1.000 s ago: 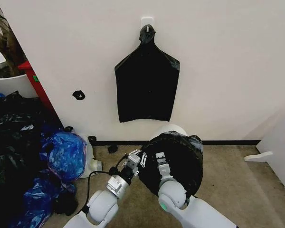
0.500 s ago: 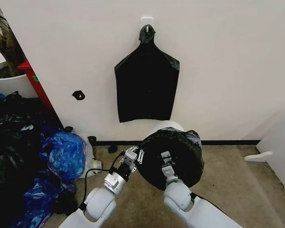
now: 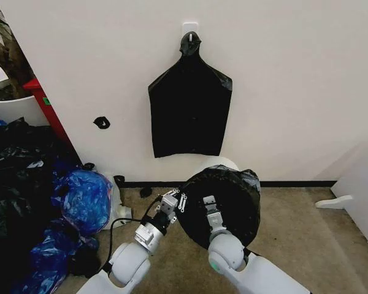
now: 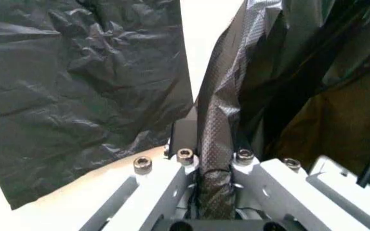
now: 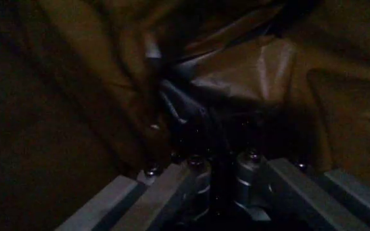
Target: Place the garbage bag over the trash bin.
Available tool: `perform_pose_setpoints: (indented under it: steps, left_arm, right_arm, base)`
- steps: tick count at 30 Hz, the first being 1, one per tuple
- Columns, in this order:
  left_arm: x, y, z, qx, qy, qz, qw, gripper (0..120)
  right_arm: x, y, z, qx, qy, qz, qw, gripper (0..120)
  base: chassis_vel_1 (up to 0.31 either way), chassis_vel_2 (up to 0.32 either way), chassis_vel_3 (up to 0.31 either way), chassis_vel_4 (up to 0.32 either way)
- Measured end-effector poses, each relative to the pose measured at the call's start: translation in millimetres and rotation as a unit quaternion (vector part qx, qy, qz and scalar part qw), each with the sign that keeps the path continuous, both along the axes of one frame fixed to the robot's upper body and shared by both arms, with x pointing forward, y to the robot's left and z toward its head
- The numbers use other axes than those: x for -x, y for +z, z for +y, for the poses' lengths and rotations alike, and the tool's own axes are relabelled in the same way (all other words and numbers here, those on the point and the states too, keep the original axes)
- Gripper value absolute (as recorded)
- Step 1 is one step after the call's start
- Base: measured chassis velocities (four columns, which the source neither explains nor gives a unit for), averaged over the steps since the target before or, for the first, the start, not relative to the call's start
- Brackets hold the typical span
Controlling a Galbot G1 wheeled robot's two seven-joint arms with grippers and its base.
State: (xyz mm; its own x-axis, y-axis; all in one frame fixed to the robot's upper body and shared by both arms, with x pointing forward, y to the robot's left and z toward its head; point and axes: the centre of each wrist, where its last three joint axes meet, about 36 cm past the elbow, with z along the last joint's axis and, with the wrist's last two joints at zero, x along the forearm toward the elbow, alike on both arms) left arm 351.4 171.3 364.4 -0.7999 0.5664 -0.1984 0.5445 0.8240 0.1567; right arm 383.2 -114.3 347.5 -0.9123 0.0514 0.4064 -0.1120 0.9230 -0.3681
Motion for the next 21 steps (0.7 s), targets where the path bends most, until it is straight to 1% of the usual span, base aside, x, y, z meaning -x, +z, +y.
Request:
perform_pose_setpoints:
  steps: [2,4,5,6,9,10,13,14,16,18,21]
  left_arm:
    - [0,0,0,0.0,0.001,0.0,1.0,1]
    - [-1,0,0,0.004,0.002,0.002,1.0,1]
    - [-1,0,-1,0.008,0.003,0.007,0.9999,1]
    - [-1,0,-1,0.008,0.003,0.007,0.9999,1]
    - [-3,2,-2,0.019,0.006,0.022,0.9996,1]
    - [-4,3,-3,0.024,0.007,0.029,0.9993,1]
    - [-6,6,-3,0.037,0.011,0.051,0.998,1]
    - [-6,6,-3,0.037,0.011,0.051,0.998,1]
    - [-7,6,-2,0.039,0.015,0.063,0.9971,1]
    - [-9,6,-1,0.043,0.022,0.079,0.9957,1]
    - [-13,7,1,0.05,0.032,0.1,0.9932,1]
  right_arm:
    - [0,4,-7,-0.006,0.009,-0.028,1.0,0]
    - [4,13,-9,-0.045,0.04,-0.067,0.996,0]
    - [7,16,-10,-0.067,0.065,-0.094,0.991,0]
    - [7,16,-10,-0.067,0.065,-0.094,0.991,0]
    - [13,11,-14,-0.085,0.117,-0.146,0.979,3]
    - [16,5,-17,-0.083,0.14,-0.168,0.972,8]
    - [26,-8,-21,-0.074,0.195,-0.207,0.956,20]
    - [26,-8,-21,-0.074,0.195,-0.207,0.956,20]
    - [30,-12,-24,-0.073,0.223,-0.224,0.946,27]
    - [31,-12,-29,-0.069,0.256,-0.246,0.932,37]
    - [32,-6,-38,-0.059,0.292,-0.269,0.916,49]
  base:
    - [0.0,0.0,0.0,0.0]
    - [0.0,0.0,0.0,0.0]
    - [0.0,0.0,0.0,0.0]
    - [0.0,0.0,0.0,0.0]
    - [0.0,0.0,0.0,0.0]
    - [0.0,0.0,0.0,0.0]
    - [0.0,0.0,0.0,0.0]
    - [0.0,0.0,0.0,0.0]
    - [0.0,0.0,0.0,0.0]
    - [0.0,0.0,0.0,0.0]
    - [0.0,0.0,0.0,0.0]
